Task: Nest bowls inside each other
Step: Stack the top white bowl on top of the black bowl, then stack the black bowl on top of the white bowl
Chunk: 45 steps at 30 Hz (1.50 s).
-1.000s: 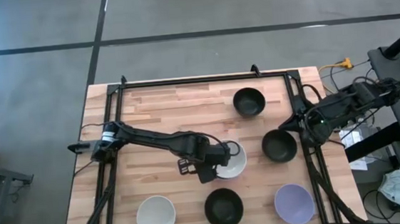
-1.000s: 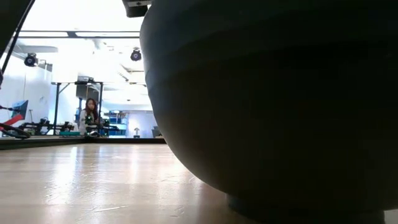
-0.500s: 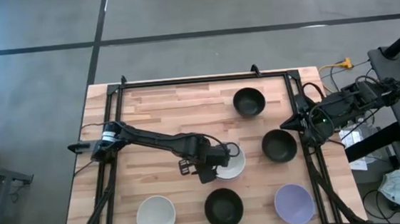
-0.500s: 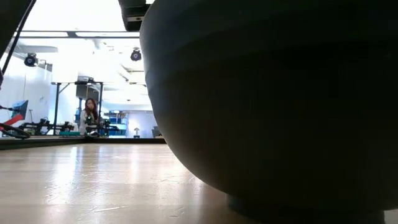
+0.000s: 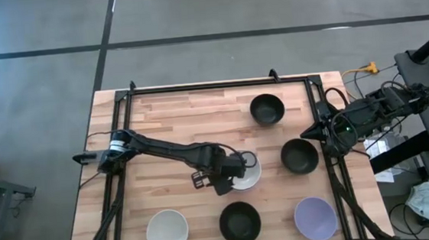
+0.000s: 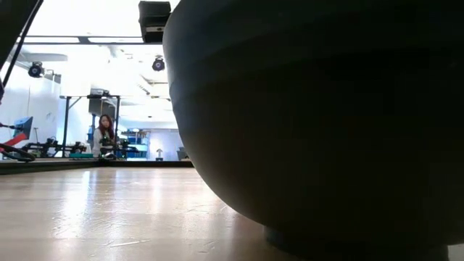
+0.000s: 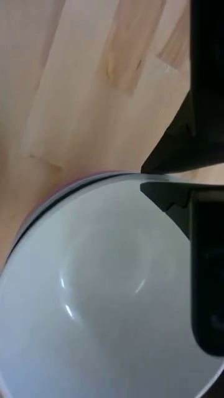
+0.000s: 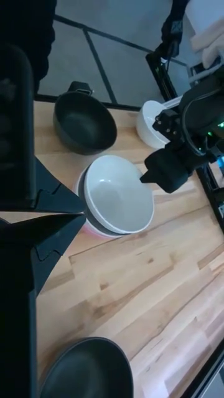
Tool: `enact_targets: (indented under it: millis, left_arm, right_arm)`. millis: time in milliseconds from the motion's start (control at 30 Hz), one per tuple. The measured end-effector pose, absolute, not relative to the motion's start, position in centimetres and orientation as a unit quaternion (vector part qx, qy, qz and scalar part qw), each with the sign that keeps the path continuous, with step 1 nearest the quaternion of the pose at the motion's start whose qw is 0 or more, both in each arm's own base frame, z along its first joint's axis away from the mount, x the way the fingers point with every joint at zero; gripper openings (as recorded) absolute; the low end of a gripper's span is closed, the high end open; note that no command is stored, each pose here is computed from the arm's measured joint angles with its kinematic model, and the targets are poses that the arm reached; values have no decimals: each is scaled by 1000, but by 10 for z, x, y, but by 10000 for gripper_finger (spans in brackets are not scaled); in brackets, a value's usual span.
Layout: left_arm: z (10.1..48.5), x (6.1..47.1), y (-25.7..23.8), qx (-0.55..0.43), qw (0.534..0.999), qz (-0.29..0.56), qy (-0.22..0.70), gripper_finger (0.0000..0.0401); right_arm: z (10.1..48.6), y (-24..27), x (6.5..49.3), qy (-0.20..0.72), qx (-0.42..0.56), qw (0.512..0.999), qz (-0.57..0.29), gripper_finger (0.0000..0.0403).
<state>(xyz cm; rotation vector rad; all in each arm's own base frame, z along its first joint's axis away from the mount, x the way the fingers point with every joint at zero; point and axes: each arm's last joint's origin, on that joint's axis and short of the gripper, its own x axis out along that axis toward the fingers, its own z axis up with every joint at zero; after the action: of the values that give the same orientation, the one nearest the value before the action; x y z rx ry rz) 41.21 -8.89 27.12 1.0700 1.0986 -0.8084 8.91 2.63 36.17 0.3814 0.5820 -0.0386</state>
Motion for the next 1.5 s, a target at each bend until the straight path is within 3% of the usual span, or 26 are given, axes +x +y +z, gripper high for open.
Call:
enact_targets:
  millis: [267,467,633,800,900,1000,1233,1500]
  left_arm:
    - [286,406,-85,474,658,-345,473,78]
    - [301,399,-81,463,679,-327,467,90]
    - [310,388,-63,363,721,-274,523,91]
    - [309,372,-35,165,756,-234,589,91]
    - [307,360,-21,45,769,-236,592,85]
    - [304,348,-15,-17,786,-230,574,71]
    - [309,307,-13,-56,842,-197,499,31]
    - [321,255,-11,-79,904,-138,397,9]
  right_arm:
    - [362,26,89,284,187,940,-20,9]
    - [362,26,90,282,187,941,-22,9]
    - [357,28,93,290,200,936,-30,9]
    - [347,31,102,277,213,937,-28,9]
    - [338,34,110,273,211,938,-25,9]
    - [327,35,113,294,216,931,-28,9]
    - [299,39,113,367,276,888,-25,19]
    - [275,45,117,461,301,835,-3,66]
